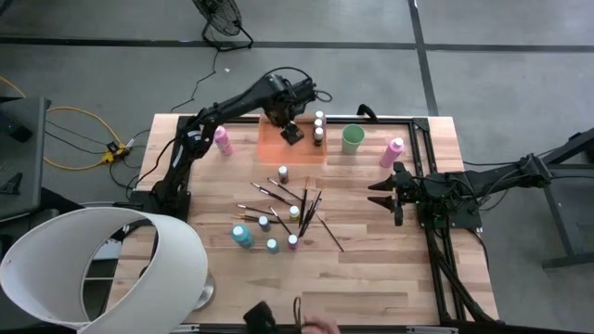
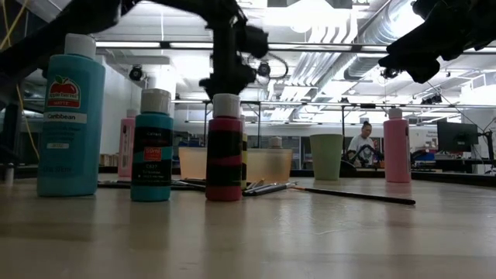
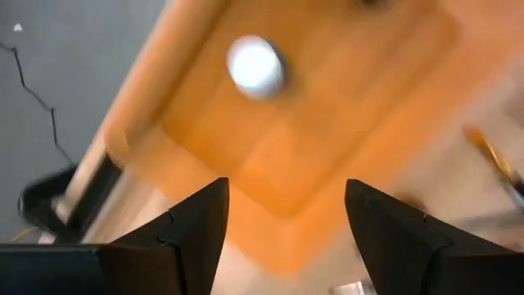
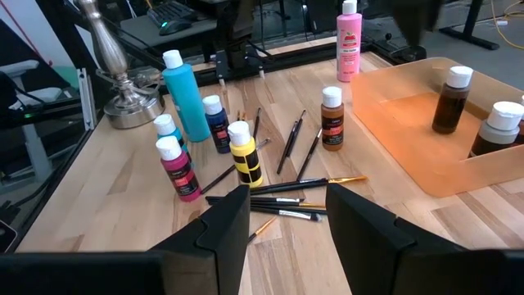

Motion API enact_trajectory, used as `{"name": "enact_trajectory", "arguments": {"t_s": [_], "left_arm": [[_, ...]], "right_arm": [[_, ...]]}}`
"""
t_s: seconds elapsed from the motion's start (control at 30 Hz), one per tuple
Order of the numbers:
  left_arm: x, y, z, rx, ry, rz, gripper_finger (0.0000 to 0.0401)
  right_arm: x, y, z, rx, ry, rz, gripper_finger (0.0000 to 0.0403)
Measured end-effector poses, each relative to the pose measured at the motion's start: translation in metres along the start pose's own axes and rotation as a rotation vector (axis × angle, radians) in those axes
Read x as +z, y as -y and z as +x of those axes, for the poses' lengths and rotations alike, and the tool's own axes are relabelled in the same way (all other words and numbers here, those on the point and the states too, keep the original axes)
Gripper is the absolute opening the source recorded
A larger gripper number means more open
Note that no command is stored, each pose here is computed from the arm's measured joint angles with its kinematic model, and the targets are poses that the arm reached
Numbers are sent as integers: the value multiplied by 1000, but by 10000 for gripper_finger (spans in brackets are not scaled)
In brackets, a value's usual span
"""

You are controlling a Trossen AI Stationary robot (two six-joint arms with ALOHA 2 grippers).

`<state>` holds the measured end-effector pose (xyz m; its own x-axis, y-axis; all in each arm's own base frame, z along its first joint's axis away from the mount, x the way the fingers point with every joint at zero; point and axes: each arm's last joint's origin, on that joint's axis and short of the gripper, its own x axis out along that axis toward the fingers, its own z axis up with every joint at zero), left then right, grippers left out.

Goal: Pick & Place Paint Supplies
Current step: Put the small orange paint bottle into the orange bin

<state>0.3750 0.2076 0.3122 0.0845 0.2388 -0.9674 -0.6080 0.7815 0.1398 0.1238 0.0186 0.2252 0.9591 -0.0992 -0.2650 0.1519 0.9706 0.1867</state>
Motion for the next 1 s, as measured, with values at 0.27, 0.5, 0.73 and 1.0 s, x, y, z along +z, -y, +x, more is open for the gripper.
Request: {"name": "enact_trajectory", "arguments": {"t_s": [0.27,0.5,0.73,1.0], "left_arm": [[-30,38,-51,-27,40,144,237],[-58,51,-66,-32,31,205,237],[-99,59,-55,-47,116,278,237],[-142,63,-14,-123,300,404,237]], "right_arm": [[0,0,0,0,0,0,155],[0,0,0,-1,-1,0,155],[0,0,0,0,0,0,155],[0,0,0,-1,0,0,155]]}}
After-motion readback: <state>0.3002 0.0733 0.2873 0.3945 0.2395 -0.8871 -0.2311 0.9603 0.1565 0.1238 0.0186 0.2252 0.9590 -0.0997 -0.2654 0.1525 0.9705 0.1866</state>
